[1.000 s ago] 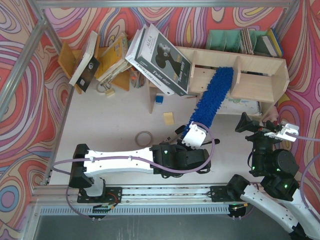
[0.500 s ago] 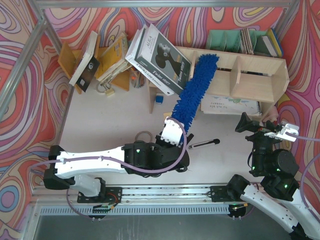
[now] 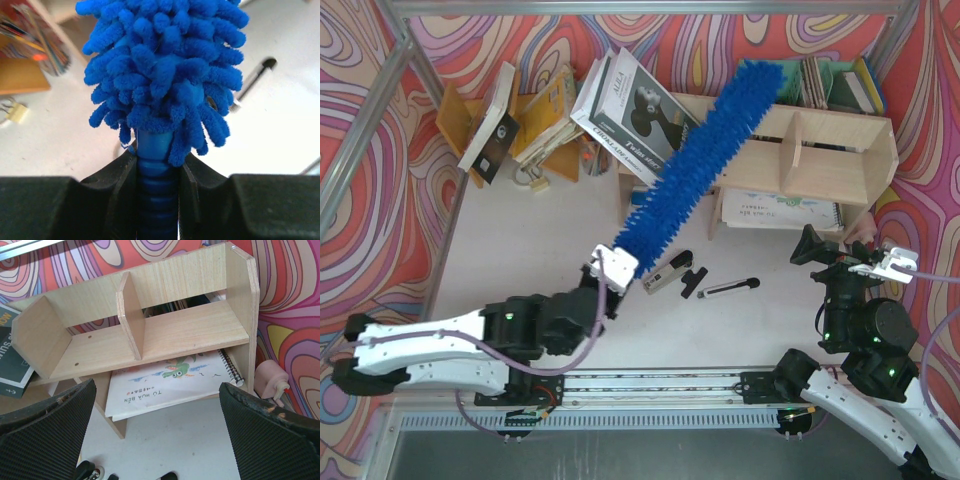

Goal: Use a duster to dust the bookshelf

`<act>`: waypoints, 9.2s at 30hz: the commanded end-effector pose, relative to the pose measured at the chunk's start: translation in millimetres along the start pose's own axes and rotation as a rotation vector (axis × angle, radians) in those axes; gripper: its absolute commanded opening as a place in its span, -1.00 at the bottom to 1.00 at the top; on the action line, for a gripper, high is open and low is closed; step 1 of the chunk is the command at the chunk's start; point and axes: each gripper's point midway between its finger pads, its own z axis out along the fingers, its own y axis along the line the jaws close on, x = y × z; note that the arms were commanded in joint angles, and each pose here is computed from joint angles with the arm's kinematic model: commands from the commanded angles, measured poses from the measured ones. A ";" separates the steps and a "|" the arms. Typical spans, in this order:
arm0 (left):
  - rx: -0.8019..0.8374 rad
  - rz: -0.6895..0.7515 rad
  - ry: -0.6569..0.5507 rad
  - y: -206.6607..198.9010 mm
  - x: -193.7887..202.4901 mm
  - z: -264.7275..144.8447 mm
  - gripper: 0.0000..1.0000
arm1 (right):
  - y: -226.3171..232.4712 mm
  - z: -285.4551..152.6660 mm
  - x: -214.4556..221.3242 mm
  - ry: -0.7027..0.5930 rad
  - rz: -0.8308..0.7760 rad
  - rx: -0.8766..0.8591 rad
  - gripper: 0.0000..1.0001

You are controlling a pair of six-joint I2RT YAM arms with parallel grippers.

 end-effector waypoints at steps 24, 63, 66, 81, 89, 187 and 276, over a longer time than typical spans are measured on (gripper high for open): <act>-0.239 0.094 -0.281 160.8 -82.9 81.4 -1.00 | -0.4 0.1 -3.9 -0.008 0.006 0.001 0.97; -0.018 -0.060 0.023 -61.4 -44.5 27.3 -1.00 | 1.4 2.7 0.0 0.001 -0.019 0.013 0.98; -0.056 -0.075 0.090 -72.6 -22.9 37.2 -1.00 | 1.2 2.5 -0.3 0.001 -0.017 0.012 0.97; -0.148 -0.126 0.214 -78.8 31.7 49.8 -1.00 | -1.7 0.8 -2.3 -0.005 -0.004 0.013 0.97; -0.211 -0.138 0.275 -68.9 42.6 48.1 -1.00 | -1.6 0.5 -2.9 -0.007 -0.001 0.009 0.98; 0.107 0.043 0.288 -145.6 1.1 104.0 -1.00 | 38.7 33.8 -88.6 -0.113 -0.025 0.040 0.97; 0.286 0.008 0.202 -175.5 -16.6 89.6 -1.00 | 5.5 14.5 -77.1 -0.228 0.050 0.055 0.97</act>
